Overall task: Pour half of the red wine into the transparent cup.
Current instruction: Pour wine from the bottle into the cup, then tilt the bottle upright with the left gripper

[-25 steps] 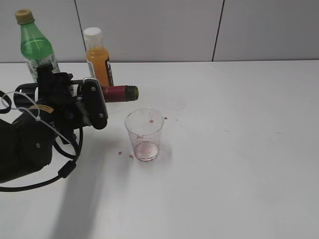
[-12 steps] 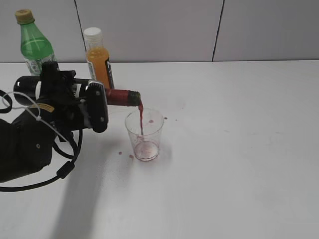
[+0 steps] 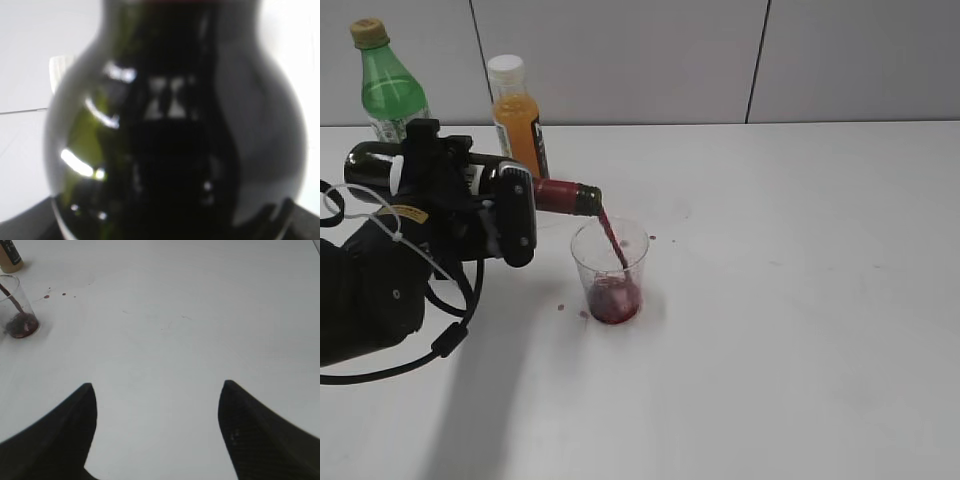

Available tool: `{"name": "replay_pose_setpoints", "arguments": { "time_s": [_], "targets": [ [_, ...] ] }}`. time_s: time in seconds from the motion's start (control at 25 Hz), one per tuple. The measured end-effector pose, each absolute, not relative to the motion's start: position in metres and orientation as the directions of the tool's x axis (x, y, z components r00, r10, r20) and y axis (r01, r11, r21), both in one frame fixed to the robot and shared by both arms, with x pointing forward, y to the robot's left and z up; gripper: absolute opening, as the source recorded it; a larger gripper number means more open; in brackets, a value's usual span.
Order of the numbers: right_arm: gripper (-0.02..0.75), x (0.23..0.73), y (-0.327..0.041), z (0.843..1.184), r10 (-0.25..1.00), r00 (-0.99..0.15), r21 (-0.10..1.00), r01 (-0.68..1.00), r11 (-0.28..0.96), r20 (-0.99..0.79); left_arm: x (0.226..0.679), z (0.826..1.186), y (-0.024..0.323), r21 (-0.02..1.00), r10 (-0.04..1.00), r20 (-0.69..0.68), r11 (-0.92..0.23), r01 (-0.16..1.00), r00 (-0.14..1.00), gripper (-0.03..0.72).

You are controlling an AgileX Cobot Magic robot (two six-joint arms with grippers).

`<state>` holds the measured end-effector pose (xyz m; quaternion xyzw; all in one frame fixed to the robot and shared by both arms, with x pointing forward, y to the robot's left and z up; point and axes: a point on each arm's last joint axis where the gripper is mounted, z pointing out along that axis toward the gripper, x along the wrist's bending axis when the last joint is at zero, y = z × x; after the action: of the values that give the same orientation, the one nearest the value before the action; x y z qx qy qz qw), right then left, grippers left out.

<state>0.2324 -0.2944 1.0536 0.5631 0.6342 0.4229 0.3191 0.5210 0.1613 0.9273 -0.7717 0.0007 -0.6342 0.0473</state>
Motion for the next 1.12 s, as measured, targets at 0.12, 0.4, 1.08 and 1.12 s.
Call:
{"name": "replay_pose_setpoints", "arguments": {
  "time_s": [0.12, 0.4, 1.08, 1.12],
  "targets": [
    [0.571, 0.2324, -0.2944, 1.0536, 0.984, -0.162, 0.896, 0.444, 0.007, 0.072, 0.5211, 0.9277, 0.1611, -0.081, -0.069, 0.979, -0.995, 0.055, 0.192, 0.534],
    [0.571, 0.2324, -0.2944, 1.0536, 0.984, -0.162, 0.896, 0.444, 0.007, 0.072, 0.5217, 0.9312, 0.1611, -0.096, -0.086, 0.984, -0.994, 0.056, 0.155, 0.534],
    [0.571, 0.2324, -0.2944, 1.0536, 0.984, -0.162, 0.896, 0.444, 0.008, 0.072, 0.5218, 0.9319, 0.1613, -0.104, -0.094, 0.985, -0.993, 0.058, 0.148, 0.534],
    [0.571, 0.2324, -0.2944, 1.0536, 0.984, -0.162, 0.896, 0.444, 0.008, 0.072, 0.5218, 0.9319, 0.1613, -0.107, -0.097, 0.984, -0.993, 0.057, 0.148, 0.534]
  ]
}}
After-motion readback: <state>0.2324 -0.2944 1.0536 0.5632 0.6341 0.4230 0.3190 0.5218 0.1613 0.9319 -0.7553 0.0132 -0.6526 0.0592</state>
